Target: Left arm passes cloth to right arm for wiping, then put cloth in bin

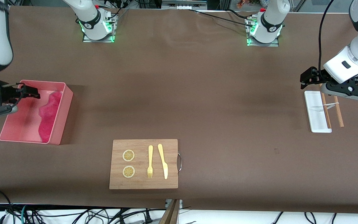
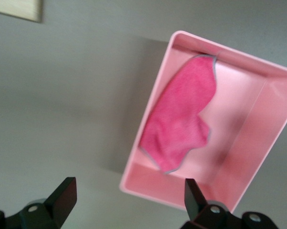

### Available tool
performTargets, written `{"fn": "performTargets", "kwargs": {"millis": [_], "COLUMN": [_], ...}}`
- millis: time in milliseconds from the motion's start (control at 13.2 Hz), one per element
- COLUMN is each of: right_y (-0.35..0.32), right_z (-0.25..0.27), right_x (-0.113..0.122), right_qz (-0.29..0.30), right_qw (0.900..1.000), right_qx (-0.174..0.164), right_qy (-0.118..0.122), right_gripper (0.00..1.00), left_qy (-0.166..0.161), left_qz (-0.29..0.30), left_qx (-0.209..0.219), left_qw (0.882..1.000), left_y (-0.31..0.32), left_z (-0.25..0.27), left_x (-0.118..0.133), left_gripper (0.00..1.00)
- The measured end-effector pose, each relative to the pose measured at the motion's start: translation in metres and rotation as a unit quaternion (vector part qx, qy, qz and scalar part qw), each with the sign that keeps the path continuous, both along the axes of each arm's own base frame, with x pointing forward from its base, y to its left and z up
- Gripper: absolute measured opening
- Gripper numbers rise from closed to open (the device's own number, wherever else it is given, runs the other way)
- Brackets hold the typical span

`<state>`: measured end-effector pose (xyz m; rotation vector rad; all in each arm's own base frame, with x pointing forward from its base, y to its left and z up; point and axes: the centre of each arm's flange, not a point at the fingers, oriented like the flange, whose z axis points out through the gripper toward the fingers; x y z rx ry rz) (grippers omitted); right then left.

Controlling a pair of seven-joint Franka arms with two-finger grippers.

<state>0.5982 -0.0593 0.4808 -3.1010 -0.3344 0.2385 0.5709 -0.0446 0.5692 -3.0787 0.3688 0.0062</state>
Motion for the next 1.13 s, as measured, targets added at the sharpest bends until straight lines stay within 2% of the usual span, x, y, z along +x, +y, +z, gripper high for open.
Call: {"fn": "performTargets", "kwargs": {"millis": [226,453,1132], "right_y": [0.045,0.073,0.086], "right_z": [0.055,0.093,0.097], "right_x": [-0.025,-0.049,-0.053], "right_qz": [-0.032,-0.037,-0.028], "right_qw": [0.999,0.999,0.999], "right_qx": [0.000,0.000,0.001], "right_qy": [-0.011,-0.018,-0.018], "right_gripper": [1.00,1.00,1.00], "left_qy": [0.000,0.000,0.001], "left_qz": [0.000,0.000,0.000], "left_qx": [0.000,0.000,0.000], "left_qw": [1.000,1.000,1.000], "left_y": [0.000,0.000,0.000], "left_z": [0.000,0.000,0.000], "left_x": [0.000,0.000,0.000], "left_gripper": [1.00,1.00,1.00]}}
